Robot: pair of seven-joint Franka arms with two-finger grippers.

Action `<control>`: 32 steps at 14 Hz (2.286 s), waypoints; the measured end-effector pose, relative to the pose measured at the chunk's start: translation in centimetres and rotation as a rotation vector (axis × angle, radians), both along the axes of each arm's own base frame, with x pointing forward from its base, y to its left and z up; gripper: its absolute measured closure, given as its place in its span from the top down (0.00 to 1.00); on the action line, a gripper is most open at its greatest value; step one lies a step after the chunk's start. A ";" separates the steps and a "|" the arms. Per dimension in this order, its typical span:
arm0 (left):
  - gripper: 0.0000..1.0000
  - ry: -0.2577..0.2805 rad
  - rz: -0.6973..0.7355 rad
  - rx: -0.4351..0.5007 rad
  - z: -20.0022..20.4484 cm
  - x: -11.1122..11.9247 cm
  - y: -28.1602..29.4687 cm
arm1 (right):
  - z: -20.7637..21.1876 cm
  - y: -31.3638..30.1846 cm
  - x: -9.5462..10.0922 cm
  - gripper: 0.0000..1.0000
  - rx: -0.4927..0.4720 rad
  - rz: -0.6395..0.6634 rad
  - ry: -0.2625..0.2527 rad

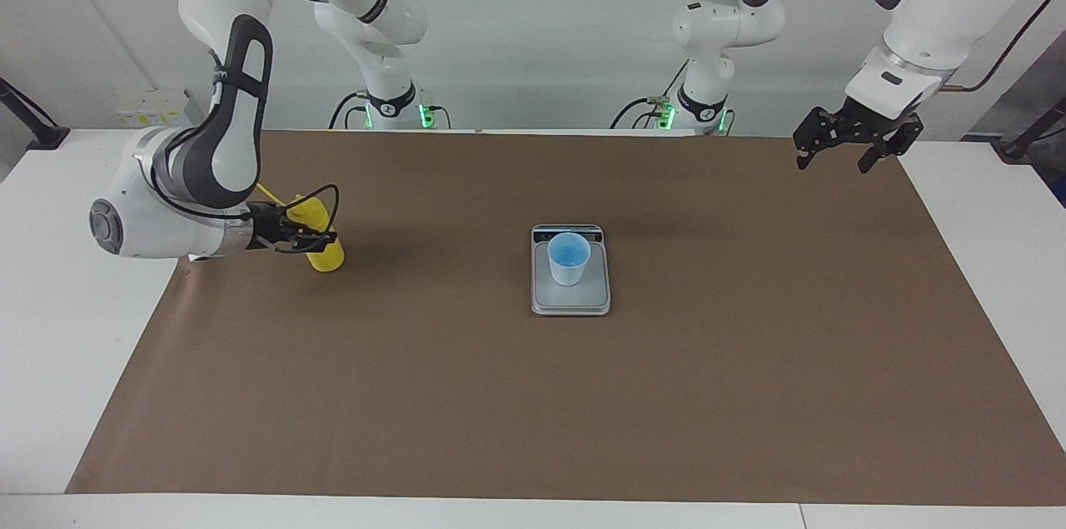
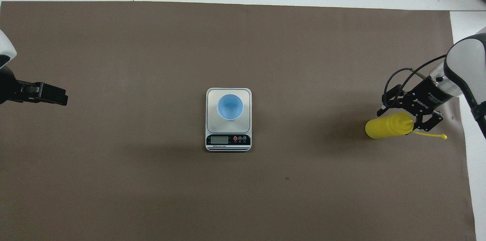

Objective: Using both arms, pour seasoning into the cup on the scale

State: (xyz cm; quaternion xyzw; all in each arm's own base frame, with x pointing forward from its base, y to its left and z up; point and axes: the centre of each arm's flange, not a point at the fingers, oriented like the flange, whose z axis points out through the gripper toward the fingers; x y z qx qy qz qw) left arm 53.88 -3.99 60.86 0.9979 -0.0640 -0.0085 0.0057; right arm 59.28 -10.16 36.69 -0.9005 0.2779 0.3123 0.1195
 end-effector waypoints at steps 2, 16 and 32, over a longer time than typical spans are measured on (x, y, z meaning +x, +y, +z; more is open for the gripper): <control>1.00 0.000 0.000 0.000 0.0 0.0 0.0 | 1.9 -0.1 0.3 1.00 -0.019 -0.005 -0.060; 1.00 0.000 0.000 0.000 0.0 0.0 0.0 | 13.5 8.9 1.4 1.00 -0.348 0.271 -0.418; 1.00 0.001 0.005 0.000 0.0 0.0 0.3 | 22.2 13.9 -3.1 1.00 -0.367 0.302 -0.798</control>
